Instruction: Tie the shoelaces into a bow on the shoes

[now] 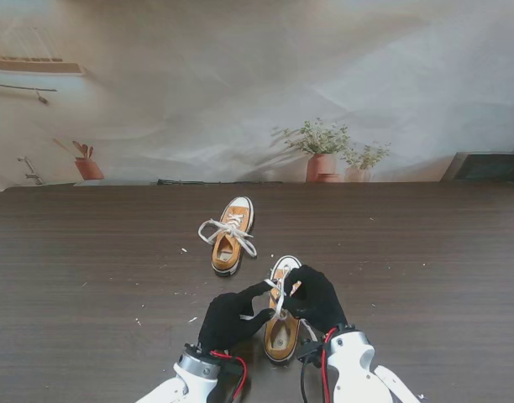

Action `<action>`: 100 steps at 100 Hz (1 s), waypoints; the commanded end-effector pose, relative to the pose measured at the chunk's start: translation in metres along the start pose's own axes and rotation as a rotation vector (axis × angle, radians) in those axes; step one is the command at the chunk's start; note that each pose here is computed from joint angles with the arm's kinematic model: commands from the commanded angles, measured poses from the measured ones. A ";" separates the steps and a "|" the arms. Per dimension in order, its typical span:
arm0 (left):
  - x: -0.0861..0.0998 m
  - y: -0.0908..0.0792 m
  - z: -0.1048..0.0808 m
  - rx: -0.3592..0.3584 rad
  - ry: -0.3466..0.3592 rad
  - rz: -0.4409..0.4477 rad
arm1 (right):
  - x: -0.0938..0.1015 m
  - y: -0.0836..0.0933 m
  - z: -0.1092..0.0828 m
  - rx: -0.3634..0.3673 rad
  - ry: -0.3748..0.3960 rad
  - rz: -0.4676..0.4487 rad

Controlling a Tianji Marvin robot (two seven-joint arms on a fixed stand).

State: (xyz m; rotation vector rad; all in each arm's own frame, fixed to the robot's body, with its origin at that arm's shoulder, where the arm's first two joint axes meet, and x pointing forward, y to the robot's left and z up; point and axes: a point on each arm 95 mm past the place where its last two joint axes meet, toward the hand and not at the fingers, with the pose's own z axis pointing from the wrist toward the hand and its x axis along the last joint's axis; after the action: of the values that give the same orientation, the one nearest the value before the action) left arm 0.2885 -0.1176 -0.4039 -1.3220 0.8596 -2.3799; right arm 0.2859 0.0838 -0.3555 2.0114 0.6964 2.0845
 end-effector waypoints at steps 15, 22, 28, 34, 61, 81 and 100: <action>0.001 0.003 -0.004 -0.011 -0.007 -0.003 | 0.000 -0.004 -0.006 0.058 0.000 -0.005; 0.000 0.003 -0.003 -0.008 -0.005 -0.006 | 0.000 -0.005 -0.007 0.075 0.007 -0.028; 0.001 0.003 -0.003 -0.002 -0.002 -0.008 | 0.000 -0.005 -0.007 0.080 0.011 -0.036; 0.001 0.003 -0.003 0.003 0.001 -0.010 | 0.001 -0.005 -0.007 0.089 0.010 -0.037; 0.001 0.005 -0.004 0.020 0.006 -0.023 | -0.002 -0.005 -0.005 0.102 -0.011 -0.040; 0.001 0.005 -0.004 0.023 0.006 -0.030 | -0.002 -0.006 -0.006 0.127 -0.001 -0.069; 0.000 0.004 -0.004 0.030 0.009 -0.029 | -0.005 -0.006 -0.007 0.151 0.002 -0.099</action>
State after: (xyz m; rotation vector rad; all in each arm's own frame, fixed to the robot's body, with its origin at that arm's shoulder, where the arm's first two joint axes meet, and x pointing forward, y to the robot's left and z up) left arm 0.2901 -0.1203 -0.3998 -1.2984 0.7900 -2.4290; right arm 0.2805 0.0868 -0.3580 1.9958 0.9163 2.0509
